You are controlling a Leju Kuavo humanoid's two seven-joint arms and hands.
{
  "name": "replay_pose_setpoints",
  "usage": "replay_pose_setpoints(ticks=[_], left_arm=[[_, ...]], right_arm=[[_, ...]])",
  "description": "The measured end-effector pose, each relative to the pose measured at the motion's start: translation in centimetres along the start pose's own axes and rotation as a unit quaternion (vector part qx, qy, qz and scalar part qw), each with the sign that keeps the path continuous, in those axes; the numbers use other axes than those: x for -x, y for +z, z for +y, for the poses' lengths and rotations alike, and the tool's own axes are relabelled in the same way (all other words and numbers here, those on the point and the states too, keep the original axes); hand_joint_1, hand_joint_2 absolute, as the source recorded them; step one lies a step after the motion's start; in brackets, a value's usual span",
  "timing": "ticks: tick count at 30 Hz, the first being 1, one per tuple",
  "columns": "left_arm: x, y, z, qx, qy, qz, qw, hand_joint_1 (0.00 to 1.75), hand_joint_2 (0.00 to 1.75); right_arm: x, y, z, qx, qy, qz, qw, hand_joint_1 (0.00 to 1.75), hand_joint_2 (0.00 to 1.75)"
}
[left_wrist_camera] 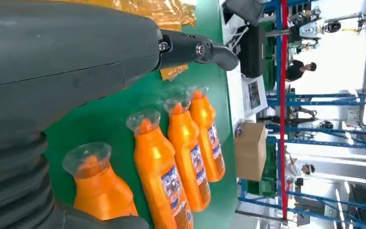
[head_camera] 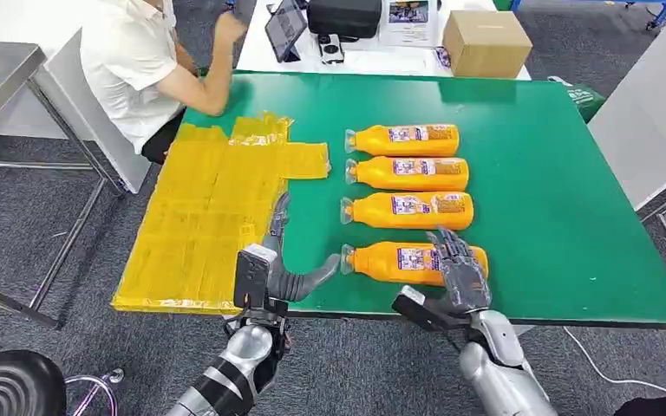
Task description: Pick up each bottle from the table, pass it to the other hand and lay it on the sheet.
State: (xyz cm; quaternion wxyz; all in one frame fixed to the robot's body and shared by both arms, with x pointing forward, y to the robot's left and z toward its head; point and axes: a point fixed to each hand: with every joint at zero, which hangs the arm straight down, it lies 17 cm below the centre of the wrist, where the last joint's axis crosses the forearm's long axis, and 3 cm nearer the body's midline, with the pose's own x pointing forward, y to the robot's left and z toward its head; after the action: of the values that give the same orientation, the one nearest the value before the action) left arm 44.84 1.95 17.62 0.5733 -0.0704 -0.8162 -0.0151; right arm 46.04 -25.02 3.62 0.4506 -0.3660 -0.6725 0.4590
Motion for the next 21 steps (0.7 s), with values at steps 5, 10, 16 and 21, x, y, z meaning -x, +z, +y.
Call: replay_pose_setpoints(ticks=[5,10,16,21], left_arm=[[-0.1,0.1,-0.2,0.003,0.002,0.000,1.000,0.00,1.75],[-0.2,0.1,-0.3,0.006,0.005,-0.002,1.000,0.00,1.75],[-0.4,0.2,-0.9,0.012,0.006,-0.003,1.000,0.00,1.75],[-0.5,0.3,-1.4,0.018,0.009,-0.003,1.000,0.00,1.75]], right_arm=[[1.3,-0.2,0.0,-0.019,0.037,-0.003,0.999,0.00,1.75],[1.7,-0.8,0.1,-0.027,0.047,-0.005,0.998,0.00,1.75],[1.4,-1.5,0.3,-0.028,0.033,-0.008,0.999,0.00,1.75],[1.0,-1.9,0.7,-0.035,0.025,-0.010,0.999,0.00,1.75]])
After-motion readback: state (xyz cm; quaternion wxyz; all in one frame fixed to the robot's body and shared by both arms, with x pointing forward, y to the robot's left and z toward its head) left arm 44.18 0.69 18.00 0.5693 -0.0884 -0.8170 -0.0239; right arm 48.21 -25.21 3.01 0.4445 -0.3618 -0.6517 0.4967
